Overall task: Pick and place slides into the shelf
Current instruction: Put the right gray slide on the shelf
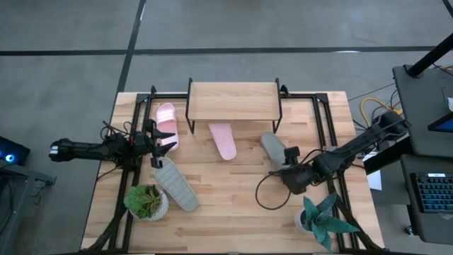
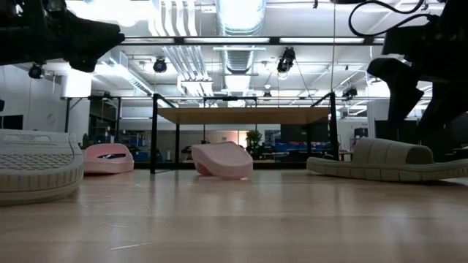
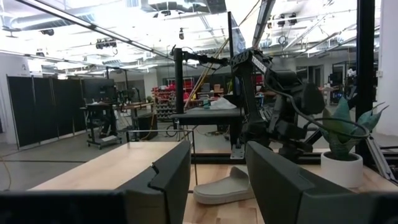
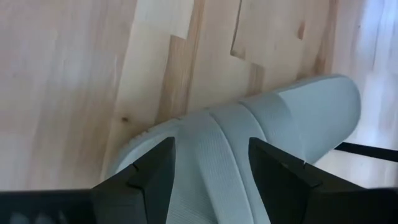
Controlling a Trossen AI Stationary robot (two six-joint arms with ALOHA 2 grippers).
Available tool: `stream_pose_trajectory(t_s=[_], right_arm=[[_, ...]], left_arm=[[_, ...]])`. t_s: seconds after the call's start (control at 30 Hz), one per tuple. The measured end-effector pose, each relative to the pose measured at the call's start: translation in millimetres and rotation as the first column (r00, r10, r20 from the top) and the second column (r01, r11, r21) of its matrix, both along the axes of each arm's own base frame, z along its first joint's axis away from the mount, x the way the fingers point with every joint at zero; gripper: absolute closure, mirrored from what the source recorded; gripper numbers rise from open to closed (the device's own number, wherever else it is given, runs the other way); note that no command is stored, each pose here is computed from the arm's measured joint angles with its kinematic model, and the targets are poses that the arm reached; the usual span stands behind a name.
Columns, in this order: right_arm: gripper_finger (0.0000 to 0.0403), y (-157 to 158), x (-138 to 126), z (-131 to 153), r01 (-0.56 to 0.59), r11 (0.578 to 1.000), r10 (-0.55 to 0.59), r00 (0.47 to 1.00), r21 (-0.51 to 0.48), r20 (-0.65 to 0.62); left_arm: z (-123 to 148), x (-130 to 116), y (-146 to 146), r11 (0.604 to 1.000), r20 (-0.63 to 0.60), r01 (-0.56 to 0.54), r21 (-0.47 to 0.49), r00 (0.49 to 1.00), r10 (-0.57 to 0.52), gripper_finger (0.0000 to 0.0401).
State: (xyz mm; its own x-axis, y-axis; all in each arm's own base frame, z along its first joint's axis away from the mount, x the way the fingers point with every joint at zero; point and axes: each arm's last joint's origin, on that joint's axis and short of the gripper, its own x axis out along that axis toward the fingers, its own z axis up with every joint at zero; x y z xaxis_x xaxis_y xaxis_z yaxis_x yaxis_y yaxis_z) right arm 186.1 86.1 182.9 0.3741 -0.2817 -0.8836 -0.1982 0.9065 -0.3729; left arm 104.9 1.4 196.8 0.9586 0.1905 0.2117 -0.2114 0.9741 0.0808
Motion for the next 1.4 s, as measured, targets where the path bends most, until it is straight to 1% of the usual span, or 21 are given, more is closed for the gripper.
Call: stream_pose_trajectory(t_s=[0.23, 0.4, 0.53, 0.63, 0.83, 0.93, 1.07, 1.17, 1.27, 1.4], right_arm=[[0.0209, 4, 2, -10, 0.001, 0.999, -0.003, 0.999, -0.040, -0.035], [0.0209, 9, 4, -23, -0.005, 0.993, -0.003, 0.997, -0.116, -0.072], [0.0209, 12, 6, -31, 0.023, 0.974, -0.038, 0.997, -0.226, -0.062], [0.0209, 13, 6, -36, 0.036, 0.959, -0.054, 0.997, -0.281, -0.056], [0.0210, 14, 8, -45, 0.040, 0.945, -0.066, 0.995, -0.326, -0.070], [0.0218, 14, 9, -48, 0.071, 0.933, -0.095, 0.994, -0.353, -0.049], [0.0241, 13, 9, -51, 0.135, 0.919, -0.147, 0.989, -0.371, -0.006], [0.0266, 12, 8, -51, 0.151, 0.914, -0.164, 0.987, -0.376, -0.001], [0.0303, 11, 7, -50, 0.158, 0.912, -0.172, 0.985, -0.379, -0.004], [0.0367, 11, 6, -51, 0.162, 0.915, -0.181, 0.983, -0.371, -0.017]], left_arm=[[-1, 1, 0, 1.000, -0.011, 0.000, 0.001, 1.000, 0.000, 0.0260], [-2, 2, 0, 1.000, -0.021, 0.000, 0.001, 1.000, 0.000, 0.0260], [-3, 3, 0, 1.000, -0.031, 0.000, 0.001, 1.000, 0.000, 0.0260], [-3, 3, 0, 1.000, -0.036, 0.000, 0.002, 0.999, 0.000, 0.0260], [-3, 3, 0, 1.000, -0.038, 0.001, 0.001, 0.999, 0.000, 0.0260], [-3, 3, 0, 1.000, -0.037, 0.001, 0.001, 0.999, 0.000, 0.0260], [-4, 4, 0, 1.000, -0.044, 0.000, 0.002, 0.999, 0.000, 0.0260], [-4, 4, 0, 1.000, -0.050, 0.001, 0.002, 0.999, 0.000, 0.0260], [-4, 5, 0, 1.000, -0.051, 0.001, 0.002, 0.999, 0.000, 0.0260], [-4, 5, 0, 1.000, -0.051, 0.001, 0.002, 0.999, -0.001, 0.0260]])
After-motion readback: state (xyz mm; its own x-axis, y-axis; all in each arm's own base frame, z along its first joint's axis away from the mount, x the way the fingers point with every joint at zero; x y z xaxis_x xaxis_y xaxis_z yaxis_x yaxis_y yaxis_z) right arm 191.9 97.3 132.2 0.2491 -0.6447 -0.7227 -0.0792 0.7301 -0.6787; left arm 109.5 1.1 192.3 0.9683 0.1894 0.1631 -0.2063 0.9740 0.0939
